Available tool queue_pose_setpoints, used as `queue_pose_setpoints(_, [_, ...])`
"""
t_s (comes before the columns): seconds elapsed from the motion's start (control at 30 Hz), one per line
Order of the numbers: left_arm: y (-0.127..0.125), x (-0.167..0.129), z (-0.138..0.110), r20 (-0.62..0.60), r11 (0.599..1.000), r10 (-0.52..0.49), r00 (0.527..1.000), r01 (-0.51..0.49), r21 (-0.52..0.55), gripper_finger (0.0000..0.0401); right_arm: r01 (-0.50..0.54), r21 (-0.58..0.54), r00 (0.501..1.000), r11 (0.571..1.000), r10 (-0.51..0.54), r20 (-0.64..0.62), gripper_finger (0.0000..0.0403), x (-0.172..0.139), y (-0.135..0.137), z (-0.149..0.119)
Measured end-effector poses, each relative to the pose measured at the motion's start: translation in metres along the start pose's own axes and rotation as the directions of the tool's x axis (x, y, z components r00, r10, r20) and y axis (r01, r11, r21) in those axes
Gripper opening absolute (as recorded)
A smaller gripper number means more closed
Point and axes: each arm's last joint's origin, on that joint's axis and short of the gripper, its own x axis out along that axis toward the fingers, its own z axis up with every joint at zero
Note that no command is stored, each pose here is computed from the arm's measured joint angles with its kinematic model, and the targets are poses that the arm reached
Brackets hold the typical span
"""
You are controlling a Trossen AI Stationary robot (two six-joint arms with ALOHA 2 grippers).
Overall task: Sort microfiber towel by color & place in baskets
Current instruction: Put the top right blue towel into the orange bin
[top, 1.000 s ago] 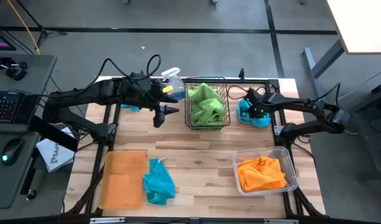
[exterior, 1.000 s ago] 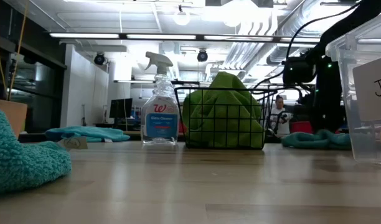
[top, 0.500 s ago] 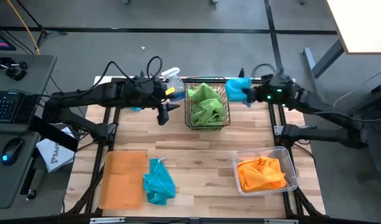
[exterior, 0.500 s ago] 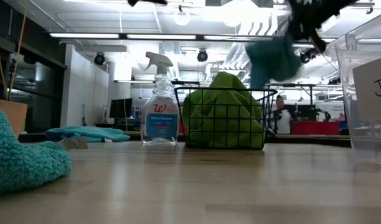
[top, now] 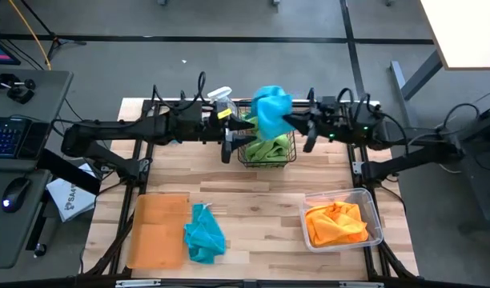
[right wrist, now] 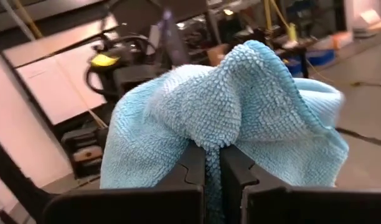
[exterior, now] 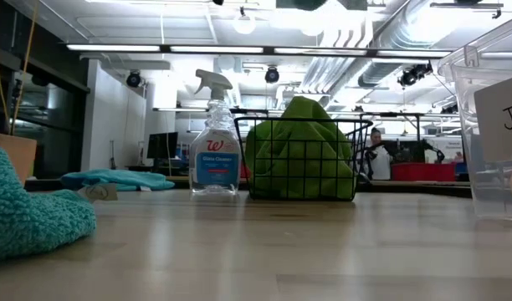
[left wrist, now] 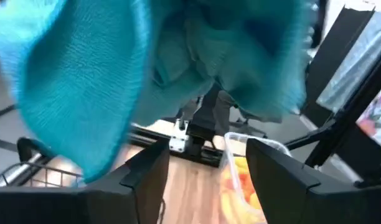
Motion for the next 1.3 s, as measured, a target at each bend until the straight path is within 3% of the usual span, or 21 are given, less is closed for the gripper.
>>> queue_pose_setpoints(0.17, [-0.002,-0.007,0.006,0.024,0.995,-0.035,0.999,0.037,-0.088,0.0231,-0.03,-0.08,0.999,0.996,0.028,-0.027,0.0001,0.029,0.019,-0.002])
queue_pose_setpoints(0.37, [-0.01,-0.01,0.01,0.039,0.975,-0.155,0.987,0.159,-0.155,0.0252,-0.074,-0.16,0.996,0.984,0.067,-0.051,0.0001,0.059,0.034,-0.002])
queue_pose_setpoints(0.57, [-0.019,-0.011,0.014,0.089,0.969,-0.215,0.973,0.224,-0.103,0.0255,-0.209,-0.195,0.974,0.958,0.188,-0.124,0.0001,0.075,0.049,-0.004])
queue_pose_setpoints(0.77, [-0.018,-0.014,0.018,0.117,0.974,-0.218,0.969,0.224,-0.044,0.0255,-0.284,-0.226,0.955,0.932,0.255,-0.149,0.0001,0.069,0.065,-0.002])
queue_pose_setpoints(0.97, [-0.021,-0.019,0.029,0.223,0.971,-0.239,0.945,0.235,0.045,0.0255,-0.304,-0.233,0.952,0.924,0.282,-0.121,0.0,0.061,0.07,0.006])
queue_pose_setpoints(1.2, [-0.025,-0.02,0.029,0.224,0.967,-0.247,0.943,0.227,0.112,0.0254,-0.319,-0.197,0.946,0.927,0.297,-0.133,0.0003,0.063,0.071,0.003])
queue_pose_setpoints(1.3, [-0.025,-0.02,0.029,0.229,0.968,-0.243,0.943,0.222,0.113,0.0236,-0.32,-0.176,0.945,0.931,0.298,-0.137,0.0015,0.064,0.071,0.002])
